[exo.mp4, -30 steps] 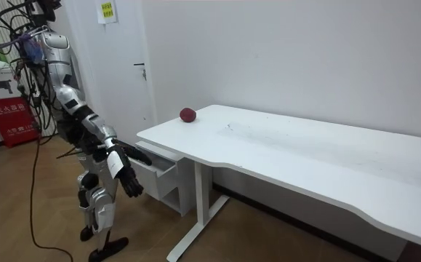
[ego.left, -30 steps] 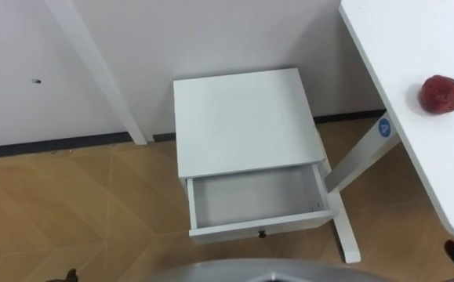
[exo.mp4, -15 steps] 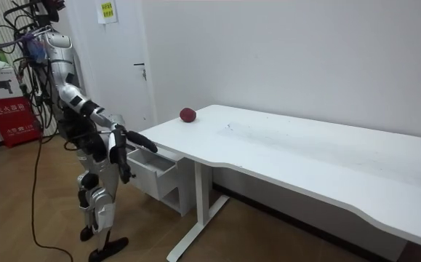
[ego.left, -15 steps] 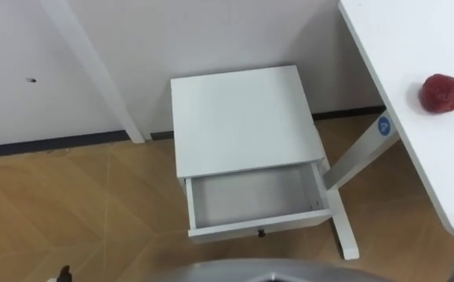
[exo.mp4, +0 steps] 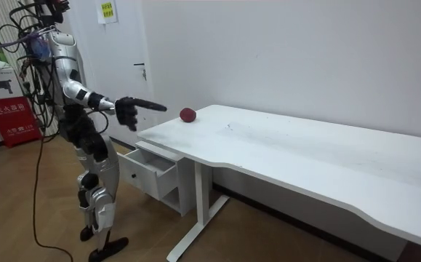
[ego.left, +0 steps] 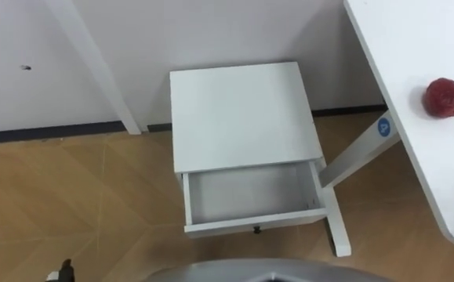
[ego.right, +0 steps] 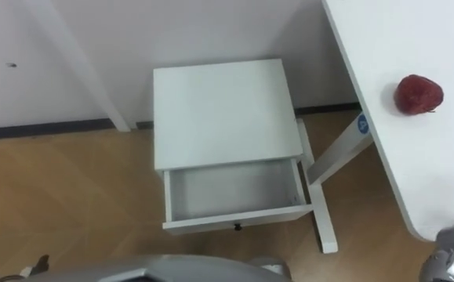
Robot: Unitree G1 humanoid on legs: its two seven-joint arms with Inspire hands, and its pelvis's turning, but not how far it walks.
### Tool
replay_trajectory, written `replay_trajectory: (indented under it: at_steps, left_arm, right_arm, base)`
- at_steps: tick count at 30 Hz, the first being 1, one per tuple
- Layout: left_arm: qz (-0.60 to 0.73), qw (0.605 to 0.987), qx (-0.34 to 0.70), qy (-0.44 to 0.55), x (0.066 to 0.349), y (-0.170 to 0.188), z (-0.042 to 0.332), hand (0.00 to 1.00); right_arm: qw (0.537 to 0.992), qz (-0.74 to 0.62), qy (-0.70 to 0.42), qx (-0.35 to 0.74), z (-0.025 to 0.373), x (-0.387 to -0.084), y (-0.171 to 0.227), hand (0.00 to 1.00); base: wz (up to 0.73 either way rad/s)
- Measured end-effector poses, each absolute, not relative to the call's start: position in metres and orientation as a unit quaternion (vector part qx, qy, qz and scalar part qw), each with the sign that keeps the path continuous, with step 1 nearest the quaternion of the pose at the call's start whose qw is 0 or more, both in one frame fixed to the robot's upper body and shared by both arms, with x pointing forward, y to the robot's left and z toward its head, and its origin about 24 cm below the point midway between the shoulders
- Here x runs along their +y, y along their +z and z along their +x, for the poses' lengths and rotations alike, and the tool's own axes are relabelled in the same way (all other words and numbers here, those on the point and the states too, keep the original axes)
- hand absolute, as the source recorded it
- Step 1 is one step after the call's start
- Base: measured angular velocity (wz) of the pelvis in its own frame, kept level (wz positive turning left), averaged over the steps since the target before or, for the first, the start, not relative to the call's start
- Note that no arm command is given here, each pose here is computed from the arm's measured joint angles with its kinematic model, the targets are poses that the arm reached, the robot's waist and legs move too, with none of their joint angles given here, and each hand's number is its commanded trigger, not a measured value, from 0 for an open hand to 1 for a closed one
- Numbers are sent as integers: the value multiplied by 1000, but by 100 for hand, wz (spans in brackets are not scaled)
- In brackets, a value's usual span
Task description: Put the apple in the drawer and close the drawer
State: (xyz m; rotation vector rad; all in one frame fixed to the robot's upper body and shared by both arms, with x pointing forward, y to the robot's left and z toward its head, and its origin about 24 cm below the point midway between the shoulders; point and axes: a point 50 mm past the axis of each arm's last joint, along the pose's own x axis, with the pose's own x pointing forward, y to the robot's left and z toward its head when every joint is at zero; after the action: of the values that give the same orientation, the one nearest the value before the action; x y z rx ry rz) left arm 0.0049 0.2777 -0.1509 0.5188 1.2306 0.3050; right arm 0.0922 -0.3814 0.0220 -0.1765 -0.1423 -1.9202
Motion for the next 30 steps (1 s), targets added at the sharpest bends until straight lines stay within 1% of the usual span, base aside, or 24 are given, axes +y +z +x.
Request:
replay_trajectory:
  at_steps: [3,5,6,8,10,15,17,18,20,23,26,30]
  left_arm:
    - [243,776,567,130,277,-152,9,0]
    - [248,780,562,115,274,-152,14,0]
    - [247,781,562,114,274,-152,14,0]
    - [246,780,565,105,272,-153,12,0]
    - [248,779,569,91,270,-154,11,0]
    - [244,780,571,82,268,-155,11,0]
    - [244,780,571,81,267,-155,12,0]
    - [243,779,572,80,267,-156,12,0]
    - [247,776,576,75,266,-156,14,0]
    - [248,772,581,69,265,-157,10,0]
    - [246,767,589,69,264,-158,6,0]
    - [243,768,589,68,265,-157,6,0]
  right_arm:
    - [599,-97,-787,-110,107,-376,40,0]
    - [635,-110,-749,-152,120,-368,56,0]
    - [645,-116,-738,-159,122,-366,58,0]
    - [684,-113,-697,-183,134,-356,68,0]
    - [708,-113,-671,-190,141,-351,71,0]
    - [776,-119,-593,-180,157,-333,68,0]
    - [810,-138,-544,-171,166,-323,64,0]
    - [818,-140,-532,-167,168,-320,63,0]
    - [849,-143,-487,-146,175,-312,57,0]
    - [884,-151,-429,-111,182,-302,46,0]
    - [906,-156,-387,-72,185,-297,34,0]
    - [918,-152,-361,-54,187,-295,30,0]
  base:
    - [-1]
    - [-5]
    - [0]
    - [0]
    - [0]
    - [0]
    - [0]
    - [0]
    - [0]
    - [0]
    - [0]
    - [0]
